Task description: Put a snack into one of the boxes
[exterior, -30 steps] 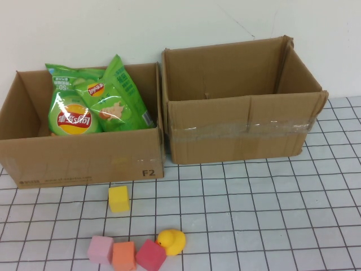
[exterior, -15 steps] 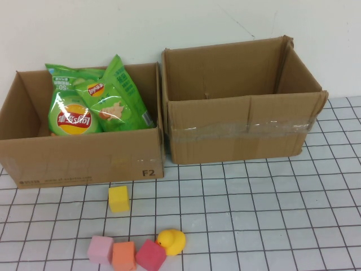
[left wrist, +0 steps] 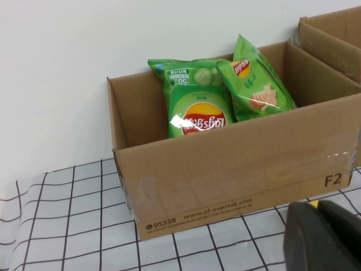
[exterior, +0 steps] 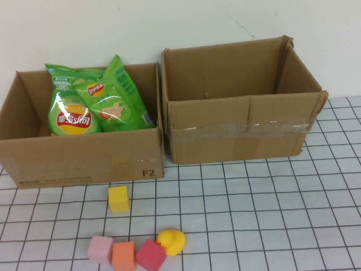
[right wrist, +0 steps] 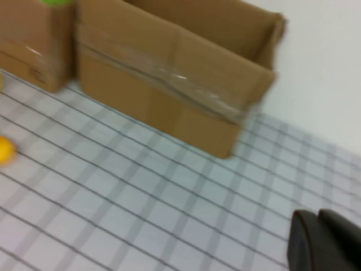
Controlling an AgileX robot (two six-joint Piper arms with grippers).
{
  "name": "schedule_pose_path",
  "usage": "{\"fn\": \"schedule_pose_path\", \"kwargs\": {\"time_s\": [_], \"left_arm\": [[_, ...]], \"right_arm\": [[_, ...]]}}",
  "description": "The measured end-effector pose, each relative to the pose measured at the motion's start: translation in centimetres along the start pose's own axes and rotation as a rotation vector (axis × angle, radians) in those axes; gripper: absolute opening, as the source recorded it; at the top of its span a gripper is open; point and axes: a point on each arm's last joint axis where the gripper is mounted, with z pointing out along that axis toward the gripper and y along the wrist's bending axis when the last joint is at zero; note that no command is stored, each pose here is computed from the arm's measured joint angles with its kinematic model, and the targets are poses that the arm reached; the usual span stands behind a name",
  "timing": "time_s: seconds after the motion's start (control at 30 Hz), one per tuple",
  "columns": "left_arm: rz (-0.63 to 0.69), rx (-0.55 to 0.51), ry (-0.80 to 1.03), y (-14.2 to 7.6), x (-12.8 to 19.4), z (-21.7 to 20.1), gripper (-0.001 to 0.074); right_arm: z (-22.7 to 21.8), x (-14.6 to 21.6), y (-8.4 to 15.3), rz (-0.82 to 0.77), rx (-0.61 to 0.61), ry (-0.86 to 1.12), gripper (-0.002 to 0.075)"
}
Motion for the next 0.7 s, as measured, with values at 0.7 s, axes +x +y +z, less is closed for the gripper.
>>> {"fn": "schedule_pose_path", "kwargs": {"time_s": [0.7], "left_arm": [[-0.158,0.014,0.158,-0.2,1.4,-0.1,-0.0002]], "right_arm": [[-0.4,0.4,1.6,0.136,-0.168,0.047,-0.0001]]}}
